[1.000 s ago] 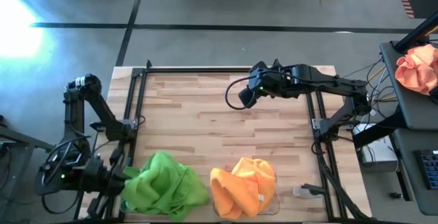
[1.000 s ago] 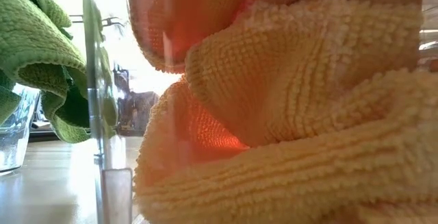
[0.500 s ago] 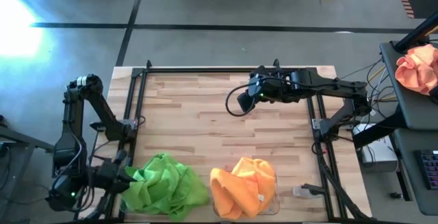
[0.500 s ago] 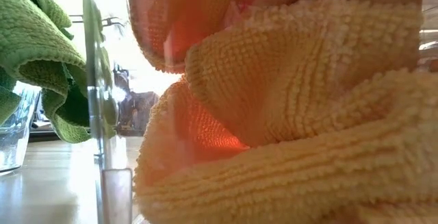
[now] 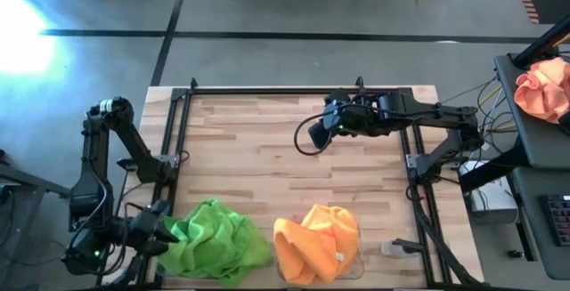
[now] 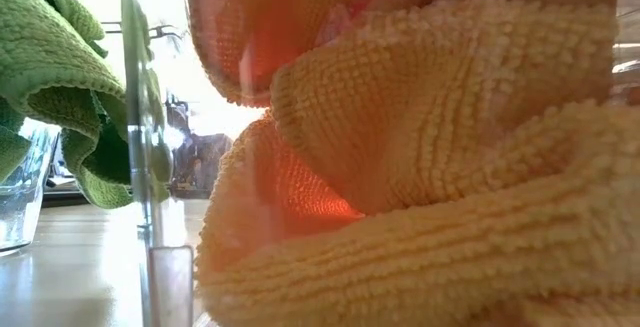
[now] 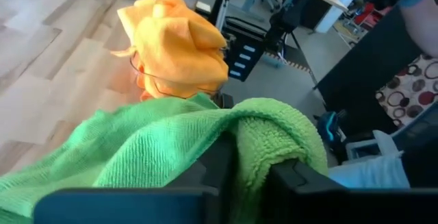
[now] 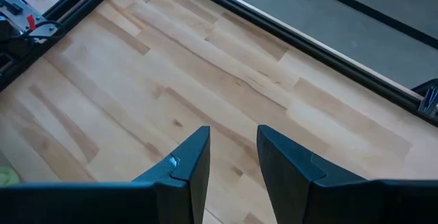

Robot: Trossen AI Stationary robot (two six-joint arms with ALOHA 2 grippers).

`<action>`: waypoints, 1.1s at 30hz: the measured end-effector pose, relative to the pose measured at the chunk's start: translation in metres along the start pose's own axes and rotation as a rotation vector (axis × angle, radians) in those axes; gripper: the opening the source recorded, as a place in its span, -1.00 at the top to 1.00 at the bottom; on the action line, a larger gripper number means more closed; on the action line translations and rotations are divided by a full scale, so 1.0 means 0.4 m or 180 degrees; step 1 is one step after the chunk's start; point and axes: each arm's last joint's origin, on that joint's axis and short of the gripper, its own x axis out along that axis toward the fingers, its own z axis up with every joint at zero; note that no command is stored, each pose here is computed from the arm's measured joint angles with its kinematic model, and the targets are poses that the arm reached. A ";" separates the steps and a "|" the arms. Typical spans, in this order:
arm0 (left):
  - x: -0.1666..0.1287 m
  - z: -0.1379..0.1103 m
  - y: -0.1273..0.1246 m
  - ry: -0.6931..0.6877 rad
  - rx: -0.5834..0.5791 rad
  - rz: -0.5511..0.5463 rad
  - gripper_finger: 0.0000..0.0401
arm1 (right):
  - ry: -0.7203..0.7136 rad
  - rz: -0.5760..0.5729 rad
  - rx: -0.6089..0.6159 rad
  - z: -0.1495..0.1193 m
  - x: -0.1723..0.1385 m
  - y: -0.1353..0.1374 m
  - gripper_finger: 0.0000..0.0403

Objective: Sort microfiber towel by color & place in baskets
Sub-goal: Put the green towel into the left transparent bin

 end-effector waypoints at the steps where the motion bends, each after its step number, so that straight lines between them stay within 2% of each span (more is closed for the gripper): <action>1: 0.001 0.000 0.000 0.0011 -0.0012 0.0000 0.79 | -0.0001 0.0000 -0.0002 0.000 0.000 0.000 0.43; 8: 0.007 0.002 0.004 0.0011 0.0082 0.0046 0.41 | 0.0000 -0.0001 -0.0016 0.000 0.000 0.000 0.43; 11: 0.007 -0.008 0.009 0.0372 0.0079 0.0003 0.31 | 0.0001 0.0000 -0.0021 0.000 0.000 0.000 0.43; 14: 0.008 -0.027 0.016 0.0817 -0.0045 0.0057 0.28 | 0.0003 -0.0001 -0.0026 0.000 0.000 0.000 0.43; 17: 0.013 -0.049 0.032 0.1134 -0.0035 0.0286 0.28 | 0.0002 -0.0002 -0.0028 0.000 0.000 0.000 0.43; 25: 0.014 -0.065 0.094 0.1218 0.0098 0.1154 0.28 | 0.0002 -0.0002 -0.0027 0.000 0.000 0.000 0.43; 29: 0.008 -0.057 0.087 0.1265 -0.0140 0.1058 0.28 | 0.0002 -0.0001 -0.0027 0.000 0.000 0.000 0.43; 33: -0.006 -0.037 0.053 0.1692 -0.0332 0.0918 0.28 | 0.0007 -0.0006 -0.0029 -0.001 0.002 0.000 0.43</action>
